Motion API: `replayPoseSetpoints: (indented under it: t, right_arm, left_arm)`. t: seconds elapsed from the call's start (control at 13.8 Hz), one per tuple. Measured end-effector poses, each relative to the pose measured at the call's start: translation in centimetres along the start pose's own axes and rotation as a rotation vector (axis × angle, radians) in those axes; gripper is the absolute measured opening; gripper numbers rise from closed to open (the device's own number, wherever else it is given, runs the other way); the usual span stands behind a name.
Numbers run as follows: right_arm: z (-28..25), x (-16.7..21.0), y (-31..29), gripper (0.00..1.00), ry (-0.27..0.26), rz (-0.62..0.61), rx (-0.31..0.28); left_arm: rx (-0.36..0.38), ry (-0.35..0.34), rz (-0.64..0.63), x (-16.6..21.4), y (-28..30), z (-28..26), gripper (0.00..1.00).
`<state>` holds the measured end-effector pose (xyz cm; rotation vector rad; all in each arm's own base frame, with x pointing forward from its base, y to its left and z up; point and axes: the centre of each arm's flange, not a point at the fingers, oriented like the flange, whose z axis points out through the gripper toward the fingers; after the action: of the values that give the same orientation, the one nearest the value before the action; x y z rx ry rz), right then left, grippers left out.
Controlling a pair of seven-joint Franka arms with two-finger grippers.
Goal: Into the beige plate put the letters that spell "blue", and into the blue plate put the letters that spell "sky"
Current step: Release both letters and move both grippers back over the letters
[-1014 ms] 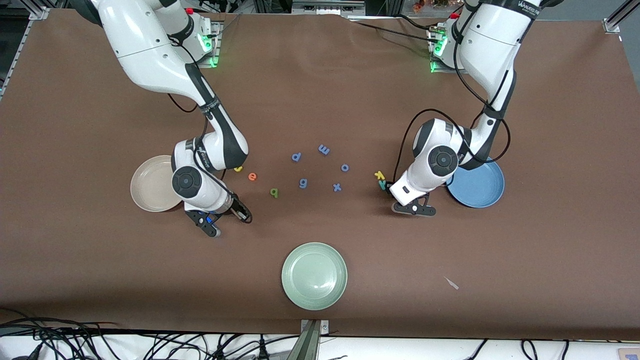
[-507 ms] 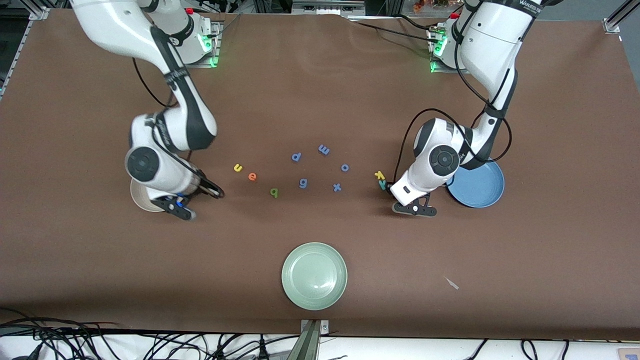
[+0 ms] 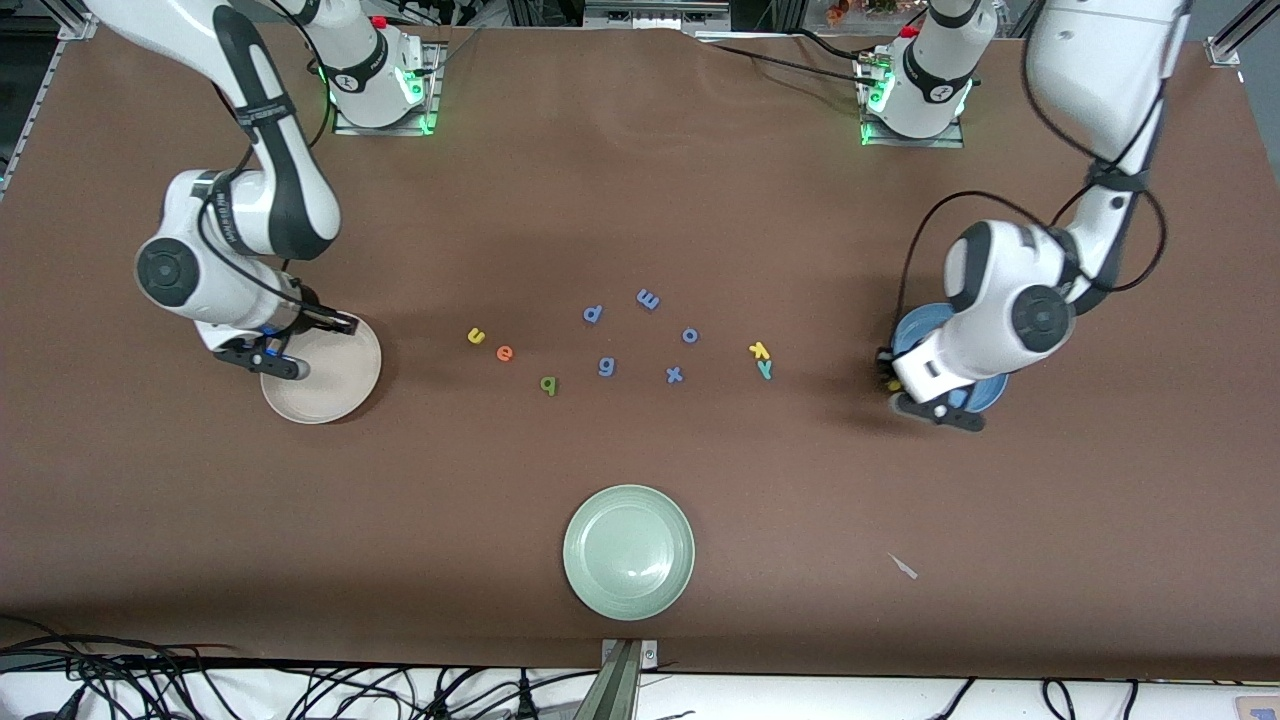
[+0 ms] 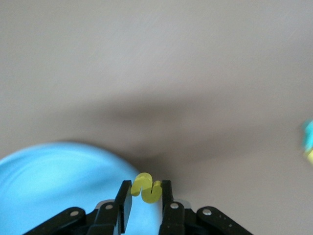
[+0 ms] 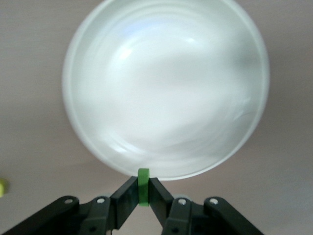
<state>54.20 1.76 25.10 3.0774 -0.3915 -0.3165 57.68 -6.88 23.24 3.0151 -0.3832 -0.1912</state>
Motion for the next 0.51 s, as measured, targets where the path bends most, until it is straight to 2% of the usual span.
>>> replayPoseSetpoints:
  t: [0.14,0.29,0.43,0.51]
  right_arm:
    - [1.0,0.8,1.6,0.17,0.023,-0.011,-0.007]
    - [2.1,1.3,1.2,0.2,0.038,-0.017,-0.017]
    - [2.2,1.6,0.1,0.43,0.049,-0.028,-0.021]
    - [1.9,1.6,-0.9,0.5,0.057,-0.026,-0.018]
  left_arm:
    - [-0.013,-0.045,0.001,-3.8,-3.3,1.1,0.29]
    - [-0.002,-0.062,0.008,-5.5,-4.6,1.5,0.33]
    - [0.003,-0.057,0.023,-5.5,-4.1,1.2,0.48]
    - [0.002,-0.051,0.038,-5.2,-3.2,1.0,0.58]
